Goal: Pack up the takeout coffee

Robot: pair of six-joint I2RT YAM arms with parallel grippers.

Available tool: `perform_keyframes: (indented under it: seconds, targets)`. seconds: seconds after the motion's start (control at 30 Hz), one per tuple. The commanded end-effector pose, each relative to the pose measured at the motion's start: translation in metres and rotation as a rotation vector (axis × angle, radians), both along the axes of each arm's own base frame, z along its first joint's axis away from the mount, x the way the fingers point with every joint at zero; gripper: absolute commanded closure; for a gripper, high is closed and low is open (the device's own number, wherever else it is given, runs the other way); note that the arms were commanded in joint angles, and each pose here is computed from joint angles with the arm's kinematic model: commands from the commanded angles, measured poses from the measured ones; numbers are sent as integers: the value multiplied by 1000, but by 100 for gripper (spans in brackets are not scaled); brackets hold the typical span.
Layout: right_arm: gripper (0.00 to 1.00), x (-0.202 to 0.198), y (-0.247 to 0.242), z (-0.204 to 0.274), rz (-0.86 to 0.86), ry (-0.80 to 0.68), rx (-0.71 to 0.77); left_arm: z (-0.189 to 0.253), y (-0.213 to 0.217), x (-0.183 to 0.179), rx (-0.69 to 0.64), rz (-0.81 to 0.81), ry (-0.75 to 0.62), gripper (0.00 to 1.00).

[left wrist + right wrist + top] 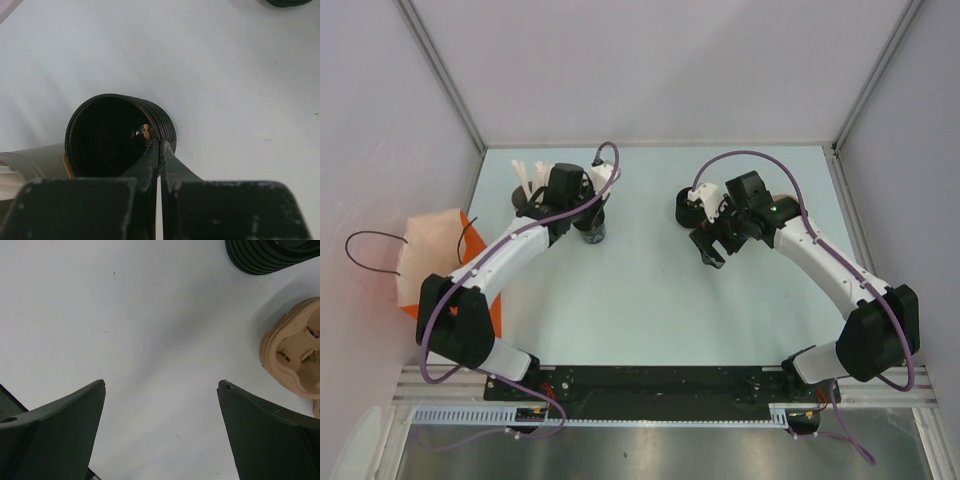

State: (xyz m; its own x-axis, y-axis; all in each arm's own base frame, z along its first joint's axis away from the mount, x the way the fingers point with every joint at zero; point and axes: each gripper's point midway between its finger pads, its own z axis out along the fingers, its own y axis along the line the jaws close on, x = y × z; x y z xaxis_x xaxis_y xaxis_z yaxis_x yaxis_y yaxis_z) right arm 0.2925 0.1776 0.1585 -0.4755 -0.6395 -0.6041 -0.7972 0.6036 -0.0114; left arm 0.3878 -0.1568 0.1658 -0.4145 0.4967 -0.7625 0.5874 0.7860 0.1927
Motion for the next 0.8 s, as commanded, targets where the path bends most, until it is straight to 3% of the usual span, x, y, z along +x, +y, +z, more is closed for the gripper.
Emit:
perform_keyframes:
  seconds: [0.0,0.77]
  targets:
    - [0,5,0,0,-18,-12,3,35,4,6,-38,25,-114,100]
    - [0,9,-5,-1,-40,-10,7,77,8,0,-40,26,-267,99]
